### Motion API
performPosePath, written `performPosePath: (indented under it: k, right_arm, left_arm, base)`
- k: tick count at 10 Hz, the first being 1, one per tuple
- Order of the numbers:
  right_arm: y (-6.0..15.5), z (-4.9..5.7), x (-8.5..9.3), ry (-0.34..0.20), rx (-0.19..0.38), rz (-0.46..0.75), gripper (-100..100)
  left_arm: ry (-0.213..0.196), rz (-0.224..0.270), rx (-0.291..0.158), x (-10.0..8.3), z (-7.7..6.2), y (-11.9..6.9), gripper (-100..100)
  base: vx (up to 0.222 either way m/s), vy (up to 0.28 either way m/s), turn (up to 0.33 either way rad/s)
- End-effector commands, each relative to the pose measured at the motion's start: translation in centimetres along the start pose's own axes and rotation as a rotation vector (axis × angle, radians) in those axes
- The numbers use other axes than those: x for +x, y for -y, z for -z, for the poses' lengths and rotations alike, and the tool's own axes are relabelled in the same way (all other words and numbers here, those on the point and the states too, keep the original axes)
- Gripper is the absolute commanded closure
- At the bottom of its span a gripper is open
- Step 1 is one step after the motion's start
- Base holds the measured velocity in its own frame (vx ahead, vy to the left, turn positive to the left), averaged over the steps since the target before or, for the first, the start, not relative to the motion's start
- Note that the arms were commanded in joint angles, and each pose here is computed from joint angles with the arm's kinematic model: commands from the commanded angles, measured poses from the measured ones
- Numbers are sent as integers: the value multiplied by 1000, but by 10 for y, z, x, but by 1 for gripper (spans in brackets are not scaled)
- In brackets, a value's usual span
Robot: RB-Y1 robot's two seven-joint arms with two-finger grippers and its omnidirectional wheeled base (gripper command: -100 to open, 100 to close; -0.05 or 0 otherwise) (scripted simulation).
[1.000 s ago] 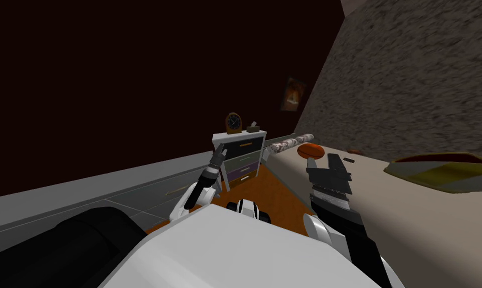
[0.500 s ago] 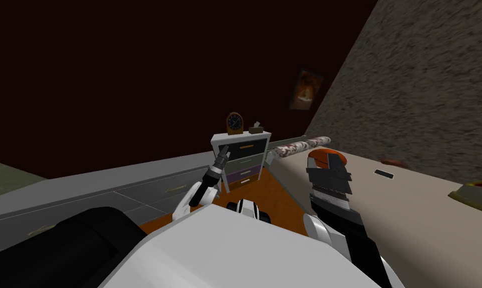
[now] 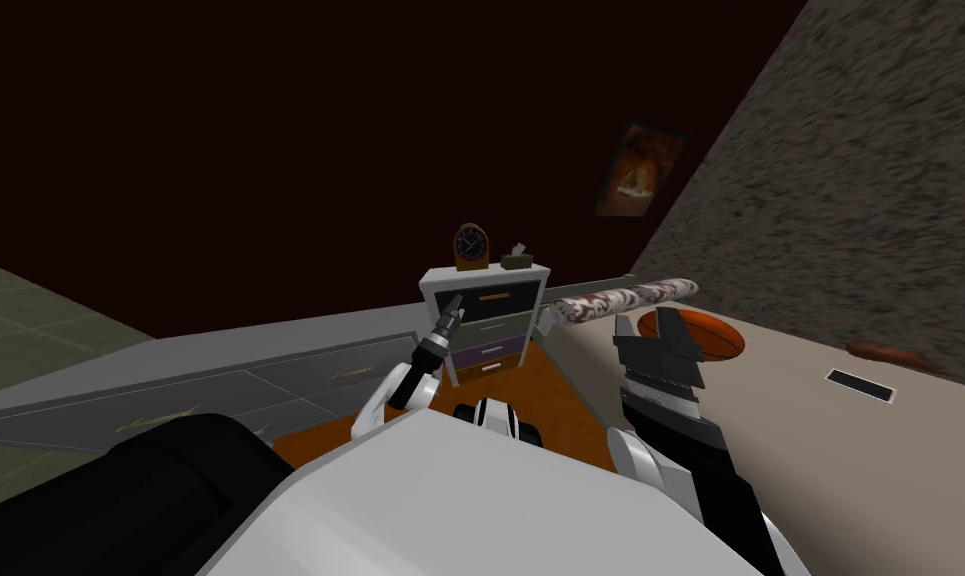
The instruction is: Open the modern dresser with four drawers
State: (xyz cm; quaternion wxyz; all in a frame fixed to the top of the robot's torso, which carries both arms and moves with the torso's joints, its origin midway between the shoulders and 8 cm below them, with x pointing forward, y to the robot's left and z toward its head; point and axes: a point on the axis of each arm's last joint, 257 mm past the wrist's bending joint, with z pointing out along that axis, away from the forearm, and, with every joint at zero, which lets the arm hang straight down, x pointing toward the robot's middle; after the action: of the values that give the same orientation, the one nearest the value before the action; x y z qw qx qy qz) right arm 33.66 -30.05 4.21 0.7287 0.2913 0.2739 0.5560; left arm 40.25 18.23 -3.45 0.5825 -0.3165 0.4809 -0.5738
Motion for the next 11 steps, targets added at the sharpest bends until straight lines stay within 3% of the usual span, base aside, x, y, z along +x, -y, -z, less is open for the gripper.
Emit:
performPosePath:
  k: [1, 5, 11]
  right_arm:
    - [0, 0, 0, 0, 0, 0, 0]
    - [0, 0, 0, 0, 0, 0, 0]
    - [0, 0, 0, 0, 0, 0, 0]
  left_arm:
    - [3, 19, -50, 4, -1, -13, -100]
    - [20, 56, -128, 9, -3, -32, -100]
    - [104, 147, -259, 13, -3, -64, -100]
  base:
    - [64, -57, 145]
    - [90, -87, 170]
    - [98, -128, 200]
